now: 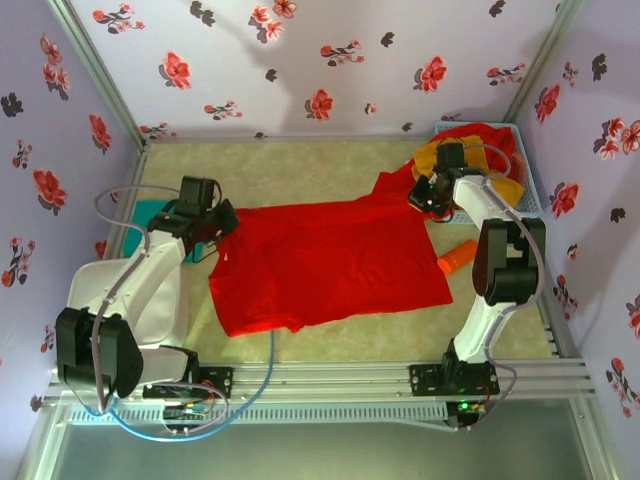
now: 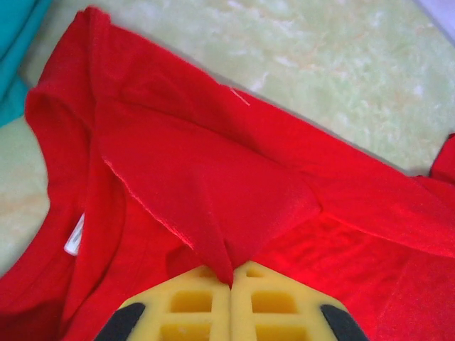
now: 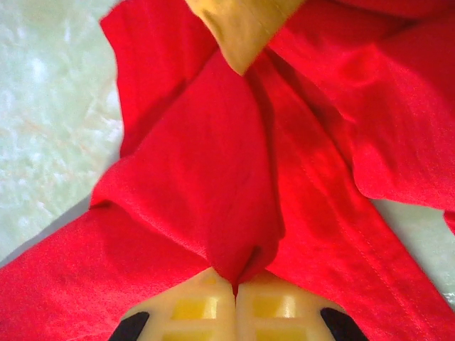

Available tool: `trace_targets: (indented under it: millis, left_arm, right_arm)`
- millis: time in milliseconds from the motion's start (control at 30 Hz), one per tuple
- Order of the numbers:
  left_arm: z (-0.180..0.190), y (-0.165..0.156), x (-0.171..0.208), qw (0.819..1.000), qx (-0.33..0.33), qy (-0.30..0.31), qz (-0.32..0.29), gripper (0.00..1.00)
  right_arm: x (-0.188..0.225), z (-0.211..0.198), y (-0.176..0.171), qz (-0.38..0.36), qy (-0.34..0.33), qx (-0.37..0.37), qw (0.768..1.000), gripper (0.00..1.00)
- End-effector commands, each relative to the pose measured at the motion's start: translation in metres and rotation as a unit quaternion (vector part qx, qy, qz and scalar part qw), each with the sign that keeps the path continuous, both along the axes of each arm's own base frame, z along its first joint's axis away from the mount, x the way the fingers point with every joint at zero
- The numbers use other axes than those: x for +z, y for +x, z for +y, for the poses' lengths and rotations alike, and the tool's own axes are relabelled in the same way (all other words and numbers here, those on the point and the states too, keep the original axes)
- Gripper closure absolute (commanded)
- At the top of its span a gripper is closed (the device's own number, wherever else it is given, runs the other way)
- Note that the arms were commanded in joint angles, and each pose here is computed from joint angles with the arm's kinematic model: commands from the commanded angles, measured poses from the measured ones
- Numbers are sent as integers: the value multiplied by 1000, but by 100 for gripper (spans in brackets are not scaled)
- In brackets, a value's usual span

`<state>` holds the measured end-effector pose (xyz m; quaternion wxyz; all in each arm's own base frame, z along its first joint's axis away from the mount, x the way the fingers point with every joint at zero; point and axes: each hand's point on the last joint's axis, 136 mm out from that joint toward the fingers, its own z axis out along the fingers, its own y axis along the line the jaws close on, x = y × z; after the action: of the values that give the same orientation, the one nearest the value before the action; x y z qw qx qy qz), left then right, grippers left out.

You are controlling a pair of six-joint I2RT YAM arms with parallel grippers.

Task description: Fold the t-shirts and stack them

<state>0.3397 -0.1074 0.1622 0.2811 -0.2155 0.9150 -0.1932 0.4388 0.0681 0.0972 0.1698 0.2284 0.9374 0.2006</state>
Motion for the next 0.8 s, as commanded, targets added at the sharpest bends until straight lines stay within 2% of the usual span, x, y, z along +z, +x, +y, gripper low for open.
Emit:
trace_targets:
  millis: [0, 400, 600, 633, 733, 767]
  left_arm:
    - [2, -5, 1, 999, 32, -16, -12, 100]
    - [4, -23, -26, 999, 40, -13, 18, 100]
    - [12, -34, -43, 998, 40, 11, 41, 99]
    - [13, -37, -46, 998, 40, 14, 47, 95]
    - [17, -51, -61, 996, 37, 27, 77, 66]
    - [18, -55, -65, 995, 32, 34, 86, 59]
  right_arm:
    - [-6, -6, -9, 15, -14, -1, 1000, 100]
    - [-24, -10, -10, 34, -24, -8, 999, 100]
    - [-27, -11, -11, 37, -25, -9, 999, 98]
    - [-27, -11, -11, 38, -27, -9, 999, 96]
    - [-25, -10, -13, 40, -25, -5, 999, 77]
    - [-22, -9, -13, 36, -22, -4, 999, 71]
